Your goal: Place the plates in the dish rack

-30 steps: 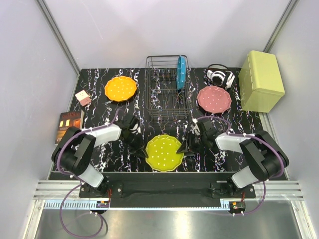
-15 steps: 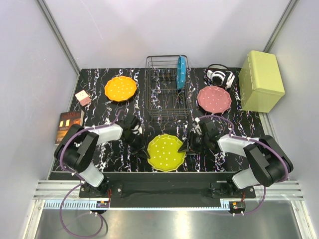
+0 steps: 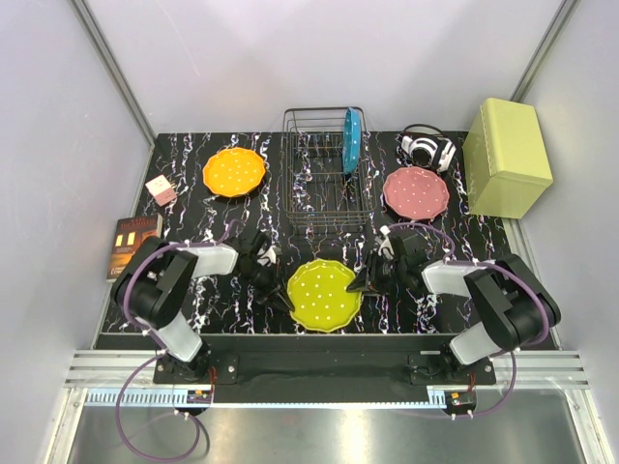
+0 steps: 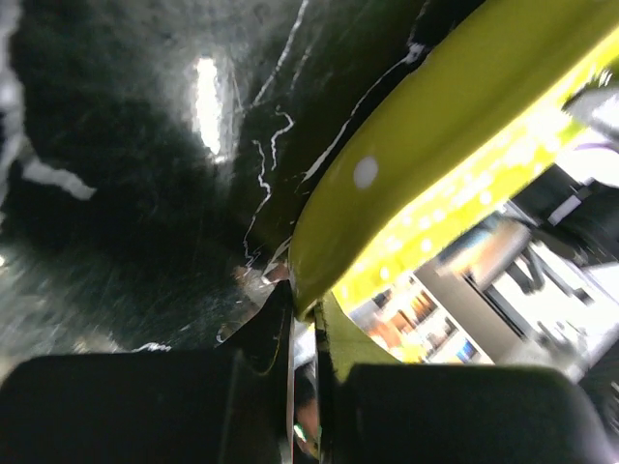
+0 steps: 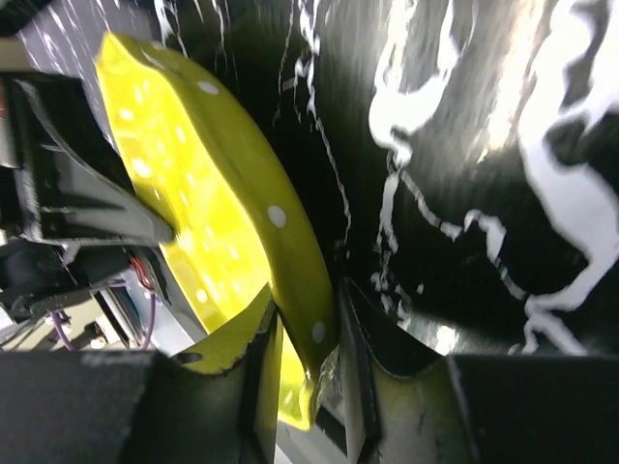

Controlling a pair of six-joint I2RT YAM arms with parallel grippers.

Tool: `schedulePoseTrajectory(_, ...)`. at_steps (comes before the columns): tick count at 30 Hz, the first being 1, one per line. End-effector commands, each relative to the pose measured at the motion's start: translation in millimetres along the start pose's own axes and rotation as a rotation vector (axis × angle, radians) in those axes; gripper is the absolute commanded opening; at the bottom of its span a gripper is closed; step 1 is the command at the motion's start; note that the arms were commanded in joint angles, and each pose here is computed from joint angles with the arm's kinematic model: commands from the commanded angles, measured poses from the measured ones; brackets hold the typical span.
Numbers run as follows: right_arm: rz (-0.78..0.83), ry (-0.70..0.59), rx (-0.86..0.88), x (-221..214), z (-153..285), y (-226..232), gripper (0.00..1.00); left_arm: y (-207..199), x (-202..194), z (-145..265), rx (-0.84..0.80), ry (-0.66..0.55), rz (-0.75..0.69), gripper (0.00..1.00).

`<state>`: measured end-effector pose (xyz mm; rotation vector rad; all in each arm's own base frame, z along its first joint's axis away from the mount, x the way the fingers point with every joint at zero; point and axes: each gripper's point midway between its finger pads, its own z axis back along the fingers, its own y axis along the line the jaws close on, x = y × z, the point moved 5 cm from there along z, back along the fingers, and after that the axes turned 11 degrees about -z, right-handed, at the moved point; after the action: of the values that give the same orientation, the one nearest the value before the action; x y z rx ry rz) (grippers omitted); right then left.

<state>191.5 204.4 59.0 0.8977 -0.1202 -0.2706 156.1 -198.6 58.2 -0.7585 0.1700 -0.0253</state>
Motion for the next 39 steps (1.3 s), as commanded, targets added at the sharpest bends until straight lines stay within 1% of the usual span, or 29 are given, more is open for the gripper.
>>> schedulePoseTrajectory(1,0.231,0.256,0.524,-15.6,20.8,115.5,0.28,-37.3,17.1,-24.6,-0.292,0.025,-0.295,0.0)
schedulePoseTrajectory(2,0.236,0.28,0.517,-17.5,20.3,112.7,0.26,-34.9,20.2,-25.5,-0.285,0.019,-0.299,0.0)
schedulePoseTrajectory(5,0.254,0.313,0.52,-19.3,20.2,111.3,0.22,-32.5,23.3,-23.2,-0.274,0.005,-0.327,0.0)
schedulePoseTrajectory(7,0.274,0.329,0.53,-20.4,23.0,114.9,0.05,-28.2,24.9,-22.7,-0.251,-0.007,-0.332,0.01)
schedulePoseTrajectory(8,0.281,0.333,0.529,-20.4,26.8,117.6,0.0,-26.4,26.2,-19.5,-0.243,-0.019,-0.324,0.11)
schedulePoseTrajectory(9,0.289,0.329,0.523,-19.1,29.8,119.1,0.0,-25.2,27.5,-17.3,-0.234,-0.032,-0.34,0.16)
schedulePoseTrajectory(10,0.234,0.353,0.465,-21.9,31.9,112.7,0.0,-23.4,31.7,-13.7,-0.218,-0.06,-0.351,0.19)
schedulePoseTrajectory(11,0.334,0.324,0.483,-18.5,40.8,124.7,0.0,-25.7,32.0,-7.4,-0.206,-0.074,-0.363,0.3)
schedulePoseTrajectory(12,0.364,0.314,0.47,-17.4,46.3,128.1,0.0,-24.8,34.7,-3.1,-0.194,-0.094,-0.394,0.33)
schedulePoseTrajectory(13,0.328,0.334,0.402,-21.6,51.4,122.9,0.0,-26.6,39.0,6.7,-0.187,-0.132,-0.418,0.35)
schedulePoseTrajectory(14,0.459,0.289,0.423,-16.1,62.2,139.8,0.0,-27.4,39.7,13.6,-0.174,-0.14,-0.423,0.39)
schedulePoseTrajectory(15,0.486,0.279,0.409,-14.6,67.3,144.7,0.0,-26.8,41.6,20.0,-0.164,-0.162,-0.465,0.41)
schedulePoseTrajectory(16,0.47,0.3,0.377,-17.5,72.3,144.5,0.0,-25.0,46.4,29.1,-0.148,-0.195,-0.474,0.43)
schedulePoseTrajectory(17,0.519,0.278,0.385,-12.0,78.3,156.7,0.0,-32.0,46.2,43.1,-0.147,-0.228,-0.506,0.44)
schedulePoseTrajectory(18,0.527,0.271,0.379,-10.2,81.3,161.1,0.0,-34.2,48.1,52.2,-0.143,-0.259,-0.558,0.46)
schedulePoseTrajectory(19,0.523,0.261,0.334,-8.5,82.8,158.9,0.0,-41.2,51.6,71.2,-0.141,-0.328,-0.603,0.46)
schedulePoseTrajectory(21,0.576,0.2,0.322,-0.7,93.2,176.0,0.0,-53.6,55.8,97.8,-0.124,-0.408,-0.69,0.48)
schedulePoseTrajectory(22,0.591,0.175,0.285,2.4,95.0,175.4,0.0,-61.2,54.1,118.9,-0.108,-0.478,-0.731,0.49)
schedulePoseTrajectory(23,0.621,0.144,0.282,7.3,99.8,185.4,0.0,-72.2,57.2,136.7,-0.093,-0.542,-0.799,0.51)
schedulePoseTrajectory(24,0.628,0.127,0.268,10.4,100.3,187.2,0.0,-77.0,58.8,148.8,-0.065,-0.594,-0.828,0.54)
schedulePoseTrajectory(26,0.641,0.087,0.221,19.6,98.9,188.8,0.0,-97.1,54.6,180.3,-0.044,-0.71,-0.924,0.56)
schedulePoseTrajectory(29,0.667,0.015,0.171,34.9,96.6,191.6,0.0,-121.5,46.9,208.7,-0.042,-0.803,-1.011,0.6)
schedulePoseTrajectory(31,0.675,-0.017,0.155,45.1,94.9,196.4,0.0,-132.3,43.7,219.8,-0.052,-0.835,-1.027,0.6)
schedulePoseTrajectory(33,0.684,-0.05,0.142,54.8,95.0,201.7,0.0,-133.4,45.6,226.1,-0.027,-0.868,-0.995,0.61)
schedulePoseTrajectory(35,0.702,-0.092,0.156,68.1,97.8,219.5,0.0,-132.7,48.5,232.0,0.002,-0.906,-0.975,0.6)
schedulePoseTrajectory(39,0.736,-0.212,0.206,99.0,112.4,269.0,0.0,-118.8,60.0,248.1,0.139,-1.022,-0.928,0.61)
